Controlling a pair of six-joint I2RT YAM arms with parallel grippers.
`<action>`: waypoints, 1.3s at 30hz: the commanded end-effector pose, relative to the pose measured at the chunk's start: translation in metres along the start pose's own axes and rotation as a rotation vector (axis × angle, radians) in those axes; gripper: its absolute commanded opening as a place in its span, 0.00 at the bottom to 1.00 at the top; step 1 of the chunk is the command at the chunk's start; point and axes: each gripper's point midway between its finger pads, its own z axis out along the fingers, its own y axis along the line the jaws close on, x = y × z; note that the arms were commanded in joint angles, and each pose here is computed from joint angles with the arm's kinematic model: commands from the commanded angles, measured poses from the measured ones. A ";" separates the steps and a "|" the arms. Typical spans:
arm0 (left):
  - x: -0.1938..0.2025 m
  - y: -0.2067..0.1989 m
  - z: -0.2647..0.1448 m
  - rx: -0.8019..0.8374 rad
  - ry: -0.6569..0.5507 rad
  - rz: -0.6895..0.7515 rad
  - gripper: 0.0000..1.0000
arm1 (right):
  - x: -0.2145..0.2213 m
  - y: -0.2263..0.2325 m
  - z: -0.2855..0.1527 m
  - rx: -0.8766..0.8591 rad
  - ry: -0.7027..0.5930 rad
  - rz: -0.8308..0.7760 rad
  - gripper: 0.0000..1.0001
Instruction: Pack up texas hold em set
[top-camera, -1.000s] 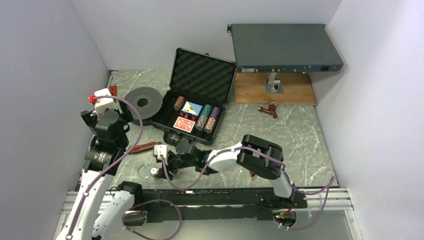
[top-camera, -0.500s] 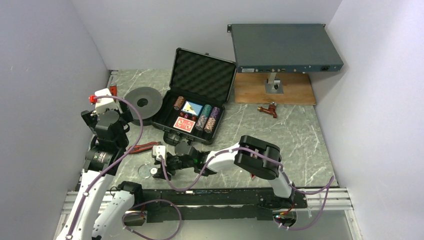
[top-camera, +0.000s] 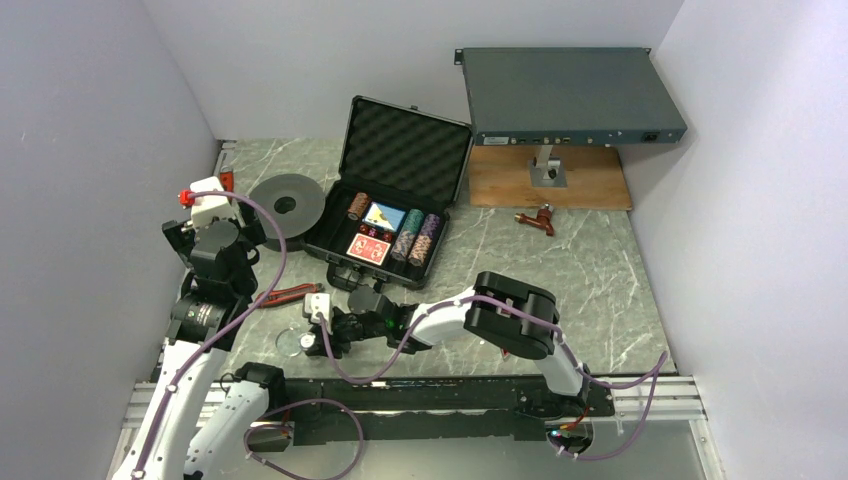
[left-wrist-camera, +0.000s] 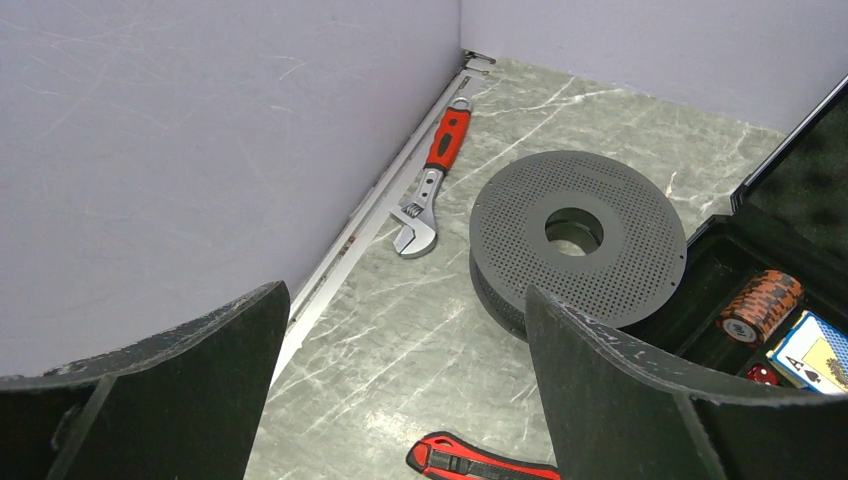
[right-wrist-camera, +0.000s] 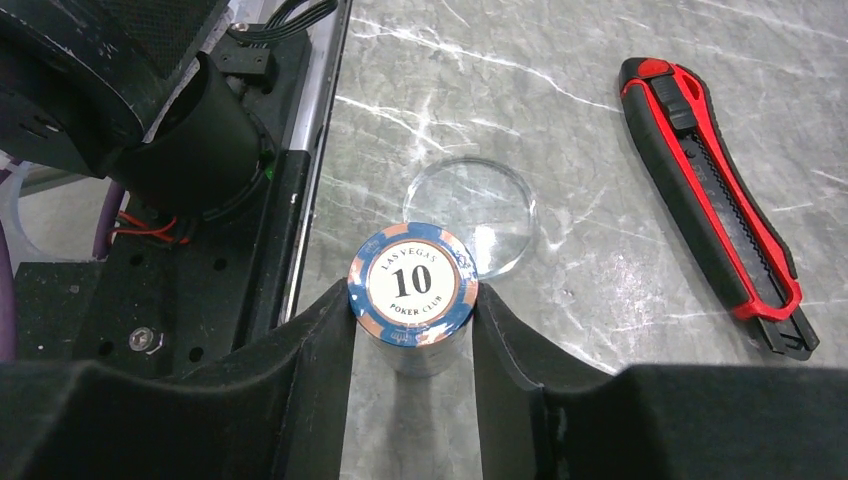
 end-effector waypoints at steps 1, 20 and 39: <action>-0.008 0.002 0.001 -0.010 -0.030 -0.015 0.93 | -0.035 0.001 0.004 -0.013 -0.091 -0.044 0.17; -0.005 -0.039 -0.007 0.258 -0.026 0.061 0.92 | -0.099 -0.066 -0.109 0.322 -0.172 0.030 0.02; -0.011 -0.135 -0.087 1.010 -0.263 0.214 0.87 | -0.143 -0.125 -0.220 0.573 -0.284 0.099 0.00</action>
